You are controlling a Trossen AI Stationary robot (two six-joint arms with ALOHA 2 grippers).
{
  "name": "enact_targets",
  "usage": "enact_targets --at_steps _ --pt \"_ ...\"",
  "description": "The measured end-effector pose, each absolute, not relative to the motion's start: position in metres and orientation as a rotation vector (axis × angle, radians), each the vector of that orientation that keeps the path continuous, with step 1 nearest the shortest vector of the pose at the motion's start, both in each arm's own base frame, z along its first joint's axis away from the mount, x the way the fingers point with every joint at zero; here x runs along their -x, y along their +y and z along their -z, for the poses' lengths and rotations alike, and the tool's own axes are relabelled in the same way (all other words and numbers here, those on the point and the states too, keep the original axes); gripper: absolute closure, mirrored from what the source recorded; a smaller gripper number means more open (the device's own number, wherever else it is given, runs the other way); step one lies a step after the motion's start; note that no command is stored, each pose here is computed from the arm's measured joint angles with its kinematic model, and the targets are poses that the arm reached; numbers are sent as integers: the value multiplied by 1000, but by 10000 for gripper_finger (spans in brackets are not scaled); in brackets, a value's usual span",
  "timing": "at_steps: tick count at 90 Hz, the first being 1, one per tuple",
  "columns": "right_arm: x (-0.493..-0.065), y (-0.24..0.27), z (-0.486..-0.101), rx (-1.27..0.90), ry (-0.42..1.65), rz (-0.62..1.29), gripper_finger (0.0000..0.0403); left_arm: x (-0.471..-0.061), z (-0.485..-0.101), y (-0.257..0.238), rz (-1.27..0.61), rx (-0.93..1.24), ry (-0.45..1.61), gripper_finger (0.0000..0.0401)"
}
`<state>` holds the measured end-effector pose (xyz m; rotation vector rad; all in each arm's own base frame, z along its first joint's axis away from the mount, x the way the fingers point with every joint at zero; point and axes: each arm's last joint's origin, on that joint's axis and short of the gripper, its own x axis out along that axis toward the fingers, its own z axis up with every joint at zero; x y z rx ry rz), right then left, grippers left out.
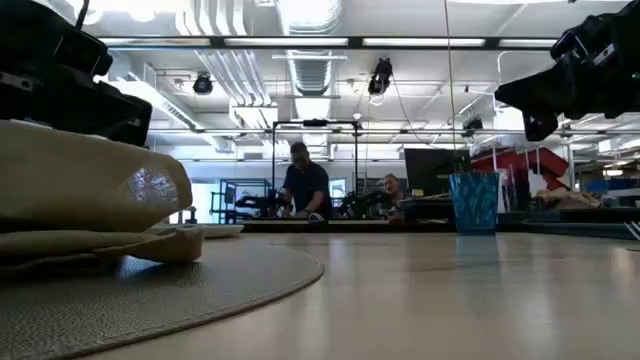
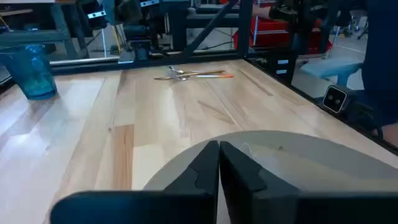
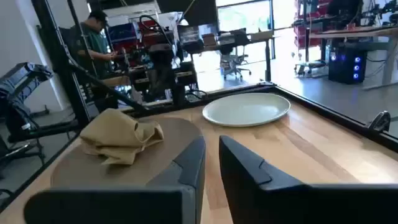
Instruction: Set table place
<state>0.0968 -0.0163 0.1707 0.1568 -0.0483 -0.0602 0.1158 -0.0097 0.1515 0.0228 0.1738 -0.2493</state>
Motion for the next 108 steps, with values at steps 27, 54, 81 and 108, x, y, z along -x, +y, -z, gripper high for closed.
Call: enact_targets --at_steps 27,54,81,108 --pt "-97 -16 -171 -157 -48 60 371 -116 -152 -10 249 -23 173 401" --pt "-97 -16 -171 -156 -48 60 371 -116 -152 -10 249 -23 173 401" --pt "-97 -16 -171 -157 -46 53 371 -115 -152 -14 381 19 173 401" --pt "-97 -16 -172 -155 -56 51 371 -115 -154 -13 374 9 155 401"
